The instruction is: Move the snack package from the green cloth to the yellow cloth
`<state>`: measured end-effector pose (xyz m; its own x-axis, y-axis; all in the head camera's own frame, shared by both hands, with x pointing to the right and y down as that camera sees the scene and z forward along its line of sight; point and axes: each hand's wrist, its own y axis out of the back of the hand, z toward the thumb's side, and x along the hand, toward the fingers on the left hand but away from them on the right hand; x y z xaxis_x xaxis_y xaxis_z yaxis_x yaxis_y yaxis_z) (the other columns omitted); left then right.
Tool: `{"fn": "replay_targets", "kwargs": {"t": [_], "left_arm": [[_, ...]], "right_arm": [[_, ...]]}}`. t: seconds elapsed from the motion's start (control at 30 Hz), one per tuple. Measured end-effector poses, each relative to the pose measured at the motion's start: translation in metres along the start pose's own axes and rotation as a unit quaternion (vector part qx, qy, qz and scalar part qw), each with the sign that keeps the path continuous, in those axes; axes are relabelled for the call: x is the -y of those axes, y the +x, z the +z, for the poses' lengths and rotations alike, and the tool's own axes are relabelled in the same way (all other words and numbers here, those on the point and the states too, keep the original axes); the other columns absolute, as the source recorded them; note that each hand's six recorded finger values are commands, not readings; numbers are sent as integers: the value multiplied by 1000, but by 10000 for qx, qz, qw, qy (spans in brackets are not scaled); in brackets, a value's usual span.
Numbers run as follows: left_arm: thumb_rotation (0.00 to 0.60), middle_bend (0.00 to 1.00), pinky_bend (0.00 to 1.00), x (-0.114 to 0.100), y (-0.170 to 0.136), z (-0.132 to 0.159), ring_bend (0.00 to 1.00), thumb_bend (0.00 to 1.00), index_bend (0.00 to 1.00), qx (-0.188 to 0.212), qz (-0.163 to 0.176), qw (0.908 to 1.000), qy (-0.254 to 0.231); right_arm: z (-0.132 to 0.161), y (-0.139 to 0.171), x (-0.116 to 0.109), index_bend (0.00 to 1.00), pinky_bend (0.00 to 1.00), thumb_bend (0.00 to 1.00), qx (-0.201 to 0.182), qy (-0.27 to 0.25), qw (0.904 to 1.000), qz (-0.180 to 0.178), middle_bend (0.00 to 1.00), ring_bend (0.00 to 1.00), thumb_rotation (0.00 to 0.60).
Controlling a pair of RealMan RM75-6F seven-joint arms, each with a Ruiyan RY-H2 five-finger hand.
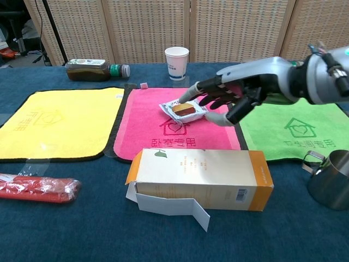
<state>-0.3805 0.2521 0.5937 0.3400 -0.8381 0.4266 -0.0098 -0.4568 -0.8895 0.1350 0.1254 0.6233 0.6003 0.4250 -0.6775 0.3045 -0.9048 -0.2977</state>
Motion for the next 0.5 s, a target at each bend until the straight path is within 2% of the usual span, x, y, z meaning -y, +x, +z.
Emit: {"fn": "replay_targets", "kwargs": {"t": [0.17, 0.27, 0.4, 0.5], "left_arm": [[600, 0, 0, -1, -1, -1, 0, 127, 0, -37, 8, 10000, -13], [600, 0, 0, -1, -1, -1, 0, 127, 0, -43, 9, 10000, -8], [600, 0, 0, 1, -1, 0, 0, 127, 0, -36, -25, 10000, 20], [600, 0, 0, 4, 0, 2, 0, 126, 0, -19, -50, 10000, 43]], "right_arm": [[-22, 36, -2, 117, 0, 646, -31, 385, 9984, -423, 0, 0, 600], [-40, 63, -3, 117, 0, 646, -102, 643, 9942, -852, 0, 0, 600], [-67, 107, -2, 117, 0, 646, -228, 1015, 9836, -1472, 0, 0, 600], [-98, 145, 2, 117, 0, 647, -88, 1273, 9736, -1892, 0, 0, 600]]}}
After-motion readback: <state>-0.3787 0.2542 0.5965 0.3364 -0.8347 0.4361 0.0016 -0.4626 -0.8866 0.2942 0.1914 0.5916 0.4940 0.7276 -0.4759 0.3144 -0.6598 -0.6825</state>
